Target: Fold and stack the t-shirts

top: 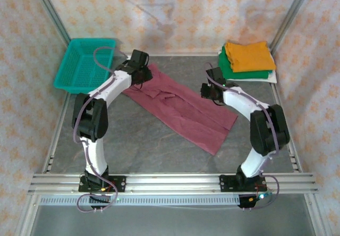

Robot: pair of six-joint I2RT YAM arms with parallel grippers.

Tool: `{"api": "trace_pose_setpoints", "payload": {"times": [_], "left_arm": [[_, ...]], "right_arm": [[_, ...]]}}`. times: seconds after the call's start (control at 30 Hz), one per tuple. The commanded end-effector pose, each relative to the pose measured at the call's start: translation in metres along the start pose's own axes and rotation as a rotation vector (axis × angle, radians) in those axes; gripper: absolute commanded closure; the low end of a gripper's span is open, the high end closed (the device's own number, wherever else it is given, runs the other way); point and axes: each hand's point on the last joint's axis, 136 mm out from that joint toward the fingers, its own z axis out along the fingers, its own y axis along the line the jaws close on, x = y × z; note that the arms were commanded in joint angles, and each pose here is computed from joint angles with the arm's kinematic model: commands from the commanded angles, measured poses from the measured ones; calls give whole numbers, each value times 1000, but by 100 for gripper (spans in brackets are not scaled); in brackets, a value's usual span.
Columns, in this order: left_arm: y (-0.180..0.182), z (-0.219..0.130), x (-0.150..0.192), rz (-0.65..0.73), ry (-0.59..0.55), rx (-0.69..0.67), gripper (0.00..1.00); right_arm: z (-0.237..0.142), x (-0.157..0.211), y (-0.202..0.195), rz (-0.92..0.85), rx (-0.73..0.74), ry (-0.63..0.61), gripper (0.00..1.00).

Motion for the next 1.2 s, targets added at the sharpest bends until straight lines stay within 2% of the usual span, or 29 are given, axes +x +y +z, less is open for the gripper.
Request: {"api": "trace_pose_setpoints", "payload": {"times": [0.0,0.13,0.4,0.5,0.6,0.67,0.8,0.9,1.0,1.17], "left_arm": [[29,35,36,-78,70,-87,74],[41,54,53,-107,100,-114,74],[53,99,58,-136,188,-156,72],[49,118,51,-128,218,-144,72],[31,139,42,-88,247,-105,72],[18,149,35,-59,282,-82,72],[-23,157,0,17,221,44,72],[-43,143,-23,72,199,100,72],[-38,113,-42,93,147,47,73],[-20,44,-55,-39,-32,91,72]], "right_arm": [[4,-2,15,-62,-2,23,82],[0,-11,21,-57,-2,-6,82],[-25,-19,10,-23,13,-106,73],[-28,-17,-9,56,41,-123,66],[-15,-7,-36,179,55,-67,65],[-5,3,-52,198,95,-3,65],[11,22,-67,193,161,85,66],[20,34,-67,196,162,145,66],[23,43,-68,201,159,176,65],[32,67,-72,176,169,256,66]]}}
